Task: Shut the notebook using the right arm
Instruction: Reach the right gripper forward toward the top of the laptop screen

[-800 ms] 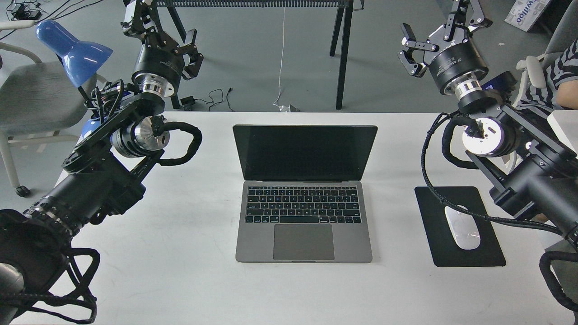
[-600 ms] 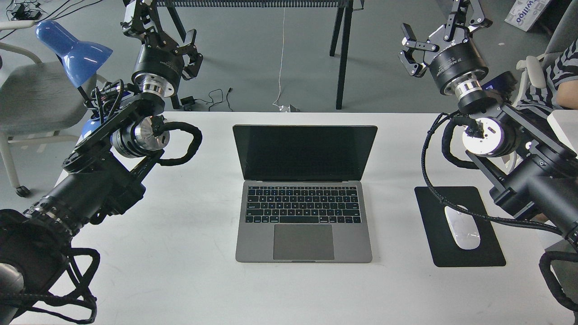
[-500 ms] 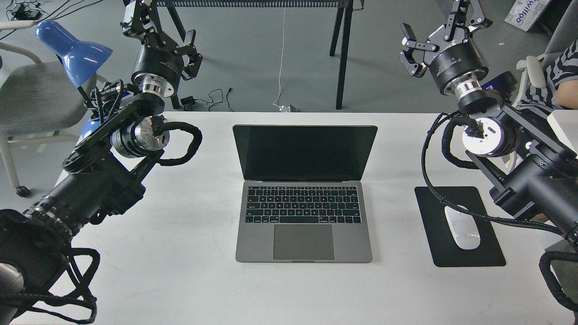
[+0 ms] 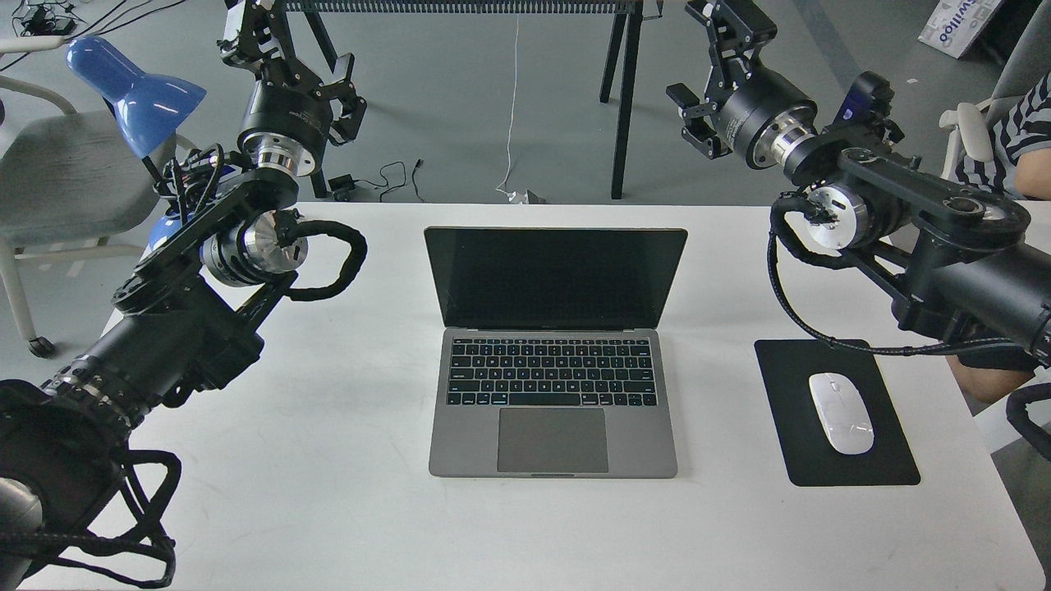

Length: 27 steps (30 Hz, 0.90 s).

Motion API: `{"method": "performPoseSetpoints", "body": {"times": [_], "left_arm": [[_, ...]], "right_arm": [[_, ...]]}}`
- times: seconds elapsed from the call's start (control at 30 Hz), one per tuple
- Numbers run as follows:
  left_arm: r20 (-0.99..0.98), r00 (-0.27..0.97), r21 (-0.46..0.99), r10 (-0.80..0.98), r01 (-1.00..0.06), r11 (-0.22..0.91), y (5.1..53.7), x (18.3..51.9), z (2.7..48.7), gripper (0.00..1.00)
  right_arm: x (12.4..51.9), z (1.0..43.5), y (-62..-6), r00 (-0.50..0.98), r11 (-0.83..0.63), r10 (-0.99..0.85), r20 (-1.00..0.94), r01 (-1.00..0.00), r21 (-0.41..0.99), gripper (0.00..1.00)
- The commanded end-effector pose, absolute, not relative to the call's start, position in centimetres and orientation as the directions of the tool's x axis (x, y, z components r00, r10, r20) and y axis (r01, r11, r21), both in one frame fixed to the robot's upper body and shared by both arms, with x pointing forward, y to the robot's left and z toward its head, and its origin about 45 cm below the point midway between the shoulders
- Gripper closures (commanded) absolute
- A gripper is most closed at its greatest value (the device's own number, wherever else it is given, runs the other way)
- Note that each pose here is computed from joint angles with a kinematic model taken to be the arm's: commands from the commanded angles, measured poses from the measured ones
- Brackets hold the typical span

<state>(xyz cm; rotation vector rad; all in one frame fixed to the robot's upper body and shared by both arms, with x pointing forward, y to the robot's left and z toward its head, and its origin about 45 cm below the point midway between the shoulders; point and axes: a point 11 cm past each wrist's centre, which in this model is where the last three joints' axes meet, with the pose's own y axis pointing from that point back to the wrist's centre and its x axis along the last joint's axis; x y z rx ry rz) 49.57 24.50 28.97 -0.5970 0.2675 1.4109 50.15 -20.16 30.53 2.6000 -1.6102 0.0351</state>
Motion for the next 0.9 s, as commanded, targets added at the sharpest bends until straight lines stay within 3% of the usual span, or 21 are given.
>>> {"method": "performPoseSetpoints", "body": {"times": [0.0, 0.47, 0.87], "left_arm": [[-0.515, 0.160, -0.229, 0.842, -0.972, 0.044, 24.5, 49.5, 28.9, 0.00], [-0.516, 0.159, -0.228, 0.841, -0.973, 0.044, 24.5, 49.5, 28.9, 0.00], [-0.516, 0.159, -0.228, 0.841, -0.973, 0.044, 24.5, 49.5, 28.9, 0.00]], "right_arm": [[50.3, 30.8, -18.3, 0.485, -0.479, -0.865, 0.128, -0.874, 0.078, 0.00], [50.8, 26.6, -15.9, 0.545, -0.500, -0.683, 0.486, -0.834, 0.232, 0.00], [49.6, 24.1, -13.5, 0.611, -0.540, -0.595, 0.522, -0.785, 0.303, 0.00]]}}
